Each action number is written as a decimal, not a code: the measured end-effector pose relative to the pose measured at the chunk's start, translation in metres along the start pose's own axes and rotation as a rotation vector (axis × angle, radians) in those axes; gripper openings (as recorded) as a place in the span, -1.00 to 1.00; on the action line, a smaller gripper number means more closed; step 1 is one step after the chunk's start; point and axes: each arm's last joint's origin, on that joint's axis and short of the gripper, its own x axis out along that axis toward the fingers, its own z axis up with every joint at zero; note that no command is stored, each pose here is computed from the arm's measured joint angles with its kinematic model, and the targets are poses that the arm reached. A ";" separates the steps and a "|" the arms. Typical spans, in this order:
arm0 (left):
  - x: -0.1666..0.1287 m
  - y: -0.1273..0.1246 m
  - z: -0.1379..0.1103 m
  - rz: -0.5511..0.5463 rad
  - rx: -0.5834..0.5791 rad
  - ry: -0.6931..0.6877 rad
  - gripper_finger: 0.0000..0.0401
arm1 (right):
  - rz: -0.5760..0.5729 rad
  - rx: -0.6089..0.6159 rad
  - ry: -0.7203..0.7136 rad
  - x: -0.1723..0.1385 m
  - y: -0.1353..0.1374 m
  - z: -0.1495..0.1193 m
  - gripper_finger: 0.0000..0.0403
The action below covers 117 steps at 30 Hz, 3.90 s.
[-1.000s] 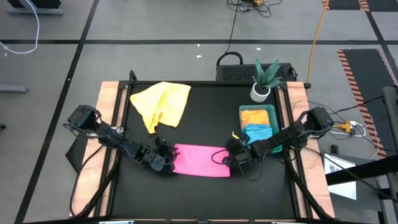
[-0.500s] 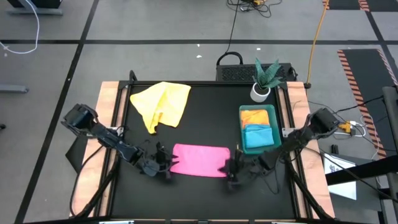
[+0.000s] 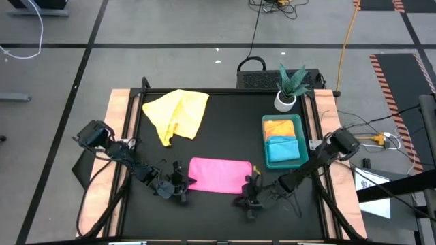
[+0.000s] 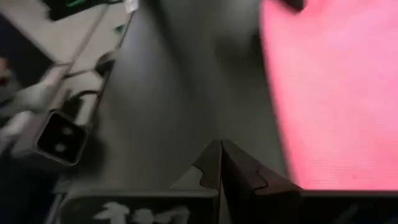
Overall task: Fold microfiber towels
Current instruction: Fold the pink microfiber cloth
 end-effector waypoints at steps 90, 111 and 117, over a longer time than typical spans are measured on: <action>0.084 -0.002 0.041 -0.286 0.194 -0.045 -0.97 | -0.287 0.050 0.044 0.006 0.011 0.022 -1.00; 0.054 -0.027 0.065 -0.328 0.218 -0.060 -0.97 | -0.303 0.109 0.004 0.018 -0.008 0.020 -1.00; 0.078 -0.022 0.039 -0.382 0.221 0.017 -0.93 | -0.515 0.149 -0.071 0.021 -0.045 0.032 -1.00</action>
